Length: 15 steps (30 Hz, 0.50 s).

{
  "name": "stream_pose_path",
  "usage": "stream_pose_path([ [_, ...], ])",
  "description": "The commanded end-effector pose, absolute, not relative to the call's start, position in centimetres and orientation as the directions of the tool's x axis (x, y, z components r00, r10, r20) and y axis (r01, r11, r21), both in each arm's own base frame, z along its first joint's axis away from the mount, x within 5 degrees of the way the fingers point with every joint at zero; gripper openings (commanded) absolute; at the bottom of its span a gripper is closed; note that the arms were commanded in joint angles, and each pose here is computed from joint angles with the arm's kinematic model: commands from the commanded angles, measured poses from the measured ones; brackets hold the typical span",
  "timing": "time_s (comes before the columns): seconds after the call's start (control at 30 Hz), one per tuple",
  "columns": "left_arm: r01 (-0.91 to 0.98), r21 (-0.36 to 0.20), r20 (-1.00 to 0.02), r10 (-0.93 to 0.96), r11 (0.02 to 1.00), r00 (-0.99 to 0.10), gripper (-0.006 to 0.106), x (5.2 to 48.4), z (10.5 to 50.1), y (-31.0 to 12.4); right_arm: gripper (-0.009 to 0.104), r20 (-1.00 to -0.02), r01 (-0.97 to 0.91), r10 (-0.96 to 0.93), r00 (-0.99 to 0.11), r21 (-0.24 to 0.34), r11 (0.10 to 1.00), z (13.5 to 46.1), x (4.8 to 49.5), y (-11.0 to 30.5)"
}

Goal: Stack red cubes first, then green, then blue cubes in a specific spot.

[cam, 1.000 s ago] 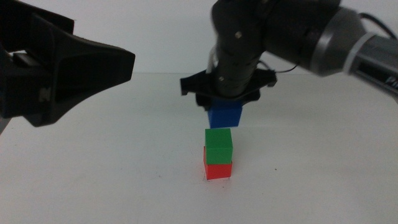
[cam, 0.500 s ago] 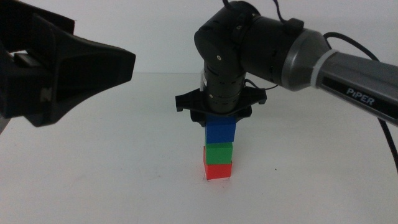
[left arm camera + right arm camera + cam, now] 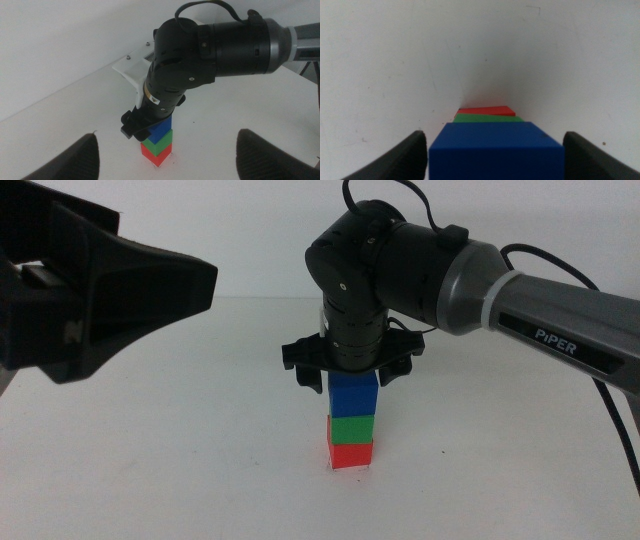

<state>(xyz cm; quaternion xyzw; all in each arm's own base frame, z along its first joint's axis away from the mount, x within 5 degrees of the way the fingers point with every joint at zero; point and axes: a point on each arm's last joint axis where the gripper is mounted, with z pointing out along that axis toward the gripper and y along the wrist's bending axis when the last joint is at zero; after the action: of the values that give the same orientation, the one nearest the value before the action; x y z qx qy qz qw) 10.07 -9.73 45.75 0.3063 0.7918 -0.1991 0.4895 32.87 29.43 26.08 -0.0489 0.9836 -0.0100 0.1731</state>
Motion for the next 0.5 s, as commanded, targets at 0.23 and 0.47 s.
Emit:
stream_pose_path([
  [0.23, 0.678, -0.019, -0.903, 0.279, 0.735, -0.328, 0.094, 10.1, 45.8, -9.7, 0.093, -0.510, -0.143, -0.125, -0.851, -0.005, 0.990, 35.6, 30.5, 23.9],
  [0.47, 0.678, -0.019, -0.903, 0.279, 0.735, -0.328, 0.094, 10.1, 45.8, -9.7, 0.093, -0.730, -0.185, -0.043, -0.682, 0.116, 0.976, 39.9, 24.4, 11.2],
])
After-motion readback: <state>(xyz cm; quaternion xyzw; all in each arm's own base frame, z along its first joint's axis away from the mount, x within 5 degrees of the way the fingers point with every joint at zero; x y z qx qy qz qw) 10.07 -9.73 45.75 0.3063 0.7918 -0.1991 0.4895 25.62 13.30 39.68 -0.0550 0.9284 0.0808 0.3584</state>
